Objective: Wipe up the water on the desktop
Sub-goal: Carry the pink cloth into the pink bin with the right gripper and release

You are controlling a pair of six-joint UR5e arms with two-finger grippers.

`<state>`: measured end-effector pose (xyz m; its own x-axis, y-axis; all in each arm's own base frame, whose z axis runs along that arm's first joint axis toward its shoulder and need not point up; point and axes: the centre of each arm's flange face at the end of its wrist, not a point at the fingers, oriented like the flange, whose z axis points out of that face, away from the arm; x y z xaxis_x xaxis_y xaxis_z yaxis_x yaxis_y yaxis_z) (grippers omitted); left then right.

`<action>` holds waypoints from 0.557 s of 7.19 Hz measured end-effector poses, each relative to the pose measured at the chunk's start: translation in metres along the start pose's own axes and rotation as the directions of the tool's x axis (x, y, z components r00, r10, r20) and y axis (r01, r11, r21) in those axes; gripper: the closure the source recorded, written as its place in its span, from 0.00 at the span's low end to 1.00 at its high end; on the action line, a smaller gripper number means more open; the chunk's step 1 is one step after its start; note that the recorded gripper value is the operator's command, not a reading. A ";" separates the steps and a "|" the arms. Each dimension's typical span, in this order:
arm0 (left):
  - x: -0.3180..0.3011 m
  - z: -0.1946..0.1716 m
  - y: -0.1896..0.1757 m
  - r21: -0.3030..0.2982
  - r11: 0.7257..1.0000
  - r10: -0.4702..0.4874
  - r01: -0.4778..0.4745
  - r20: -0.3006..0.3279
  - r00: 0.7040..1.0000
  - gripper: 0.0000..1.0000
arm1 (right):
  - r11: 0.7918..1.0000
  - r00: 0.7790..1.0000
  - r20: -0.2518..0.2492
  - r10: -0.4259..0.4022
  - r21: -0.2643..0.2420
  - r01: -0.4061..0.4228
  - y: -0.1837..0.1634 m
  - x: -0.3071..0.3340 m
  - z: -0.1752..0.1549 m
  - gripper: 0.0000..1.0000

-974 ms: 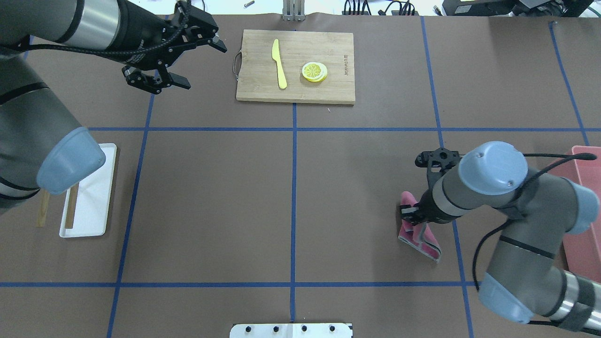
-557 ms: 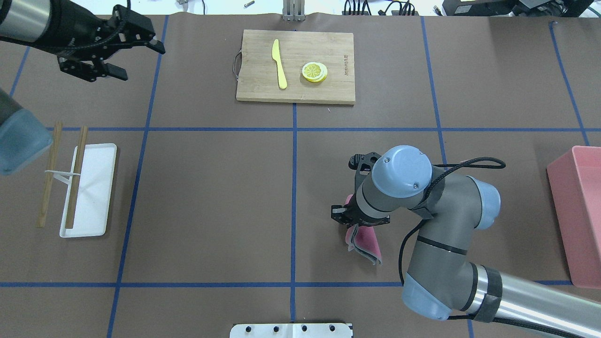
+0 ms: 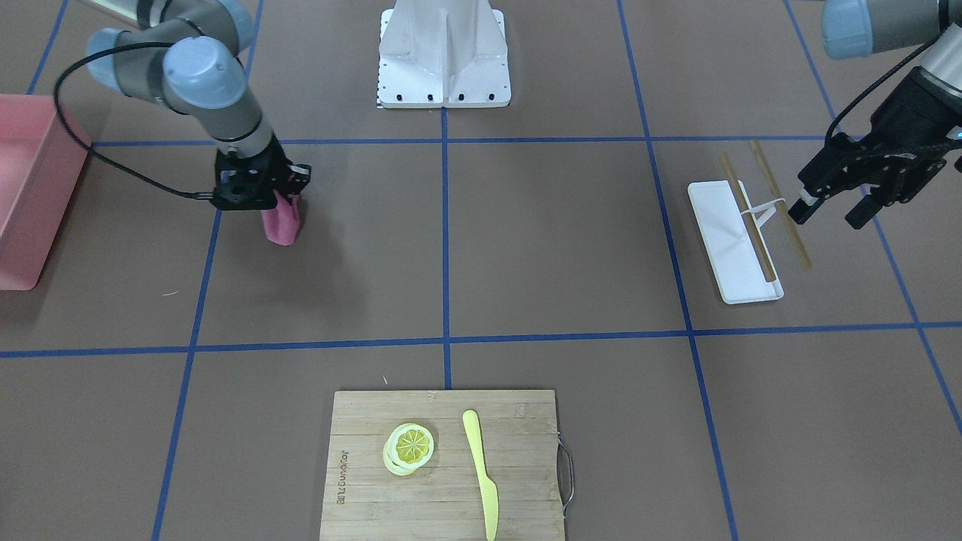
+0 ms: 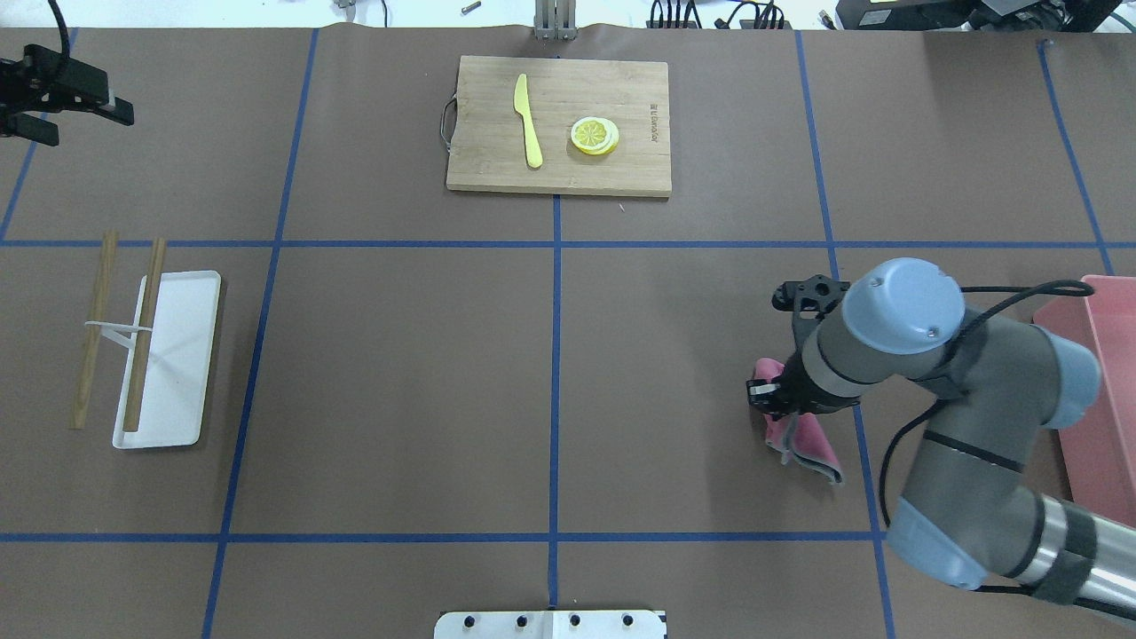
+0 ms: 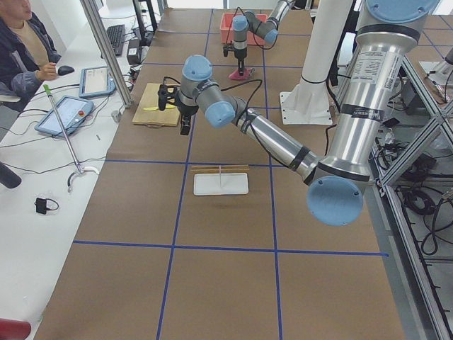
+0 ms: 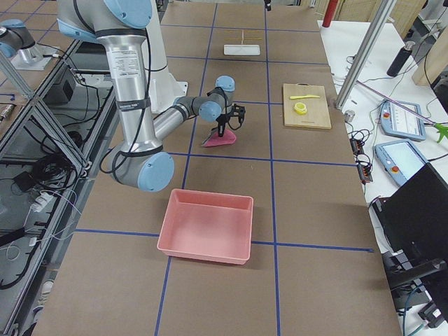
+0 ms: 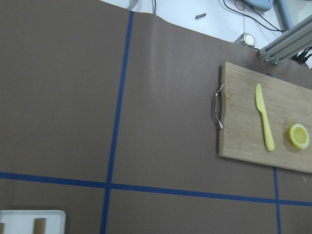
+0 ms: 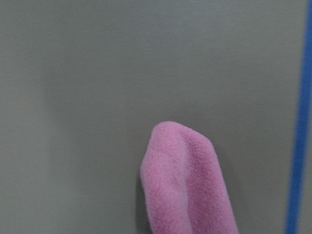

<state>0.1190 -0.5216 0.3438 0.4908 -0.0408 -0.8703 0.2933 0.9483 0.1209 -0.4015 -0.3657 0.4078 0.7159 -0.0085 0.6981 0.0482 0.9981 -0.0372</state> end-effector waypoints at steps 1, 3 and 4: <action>-0.014 -0.003 0.002 -0.007 1.000 0.009 -0.009 0.005 1.000 0.02 | 1.000 1.000 0.002 -0.004 -0.004 0.004 -0.001 0.043 -0.025 1.00; -0.035 0.004 -0.001 -0.021 0.999 0.049 -0.048 0.028 0.998 0.02 | 0.999 0.997 0.070 0.044 0.014 -0.045 -0.002 0.112 -0.100 1.00; -0.049 0.011 -0.002 -0.030 0.997 0.070 -0.069 0.045 0.997 0.02 | 0.998 0.996 0.083 0.033 0.041 -0.037 0.000 0.154 -0.131 1.00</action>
<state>0.1035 -0.5253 0.3911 0.5467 0.0115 -0.8372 0.2339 0.9580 0.1659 -0.2001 -0.3753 0.4219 0.6571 0.0296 0.7533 -0.0065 0.9994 -0.0336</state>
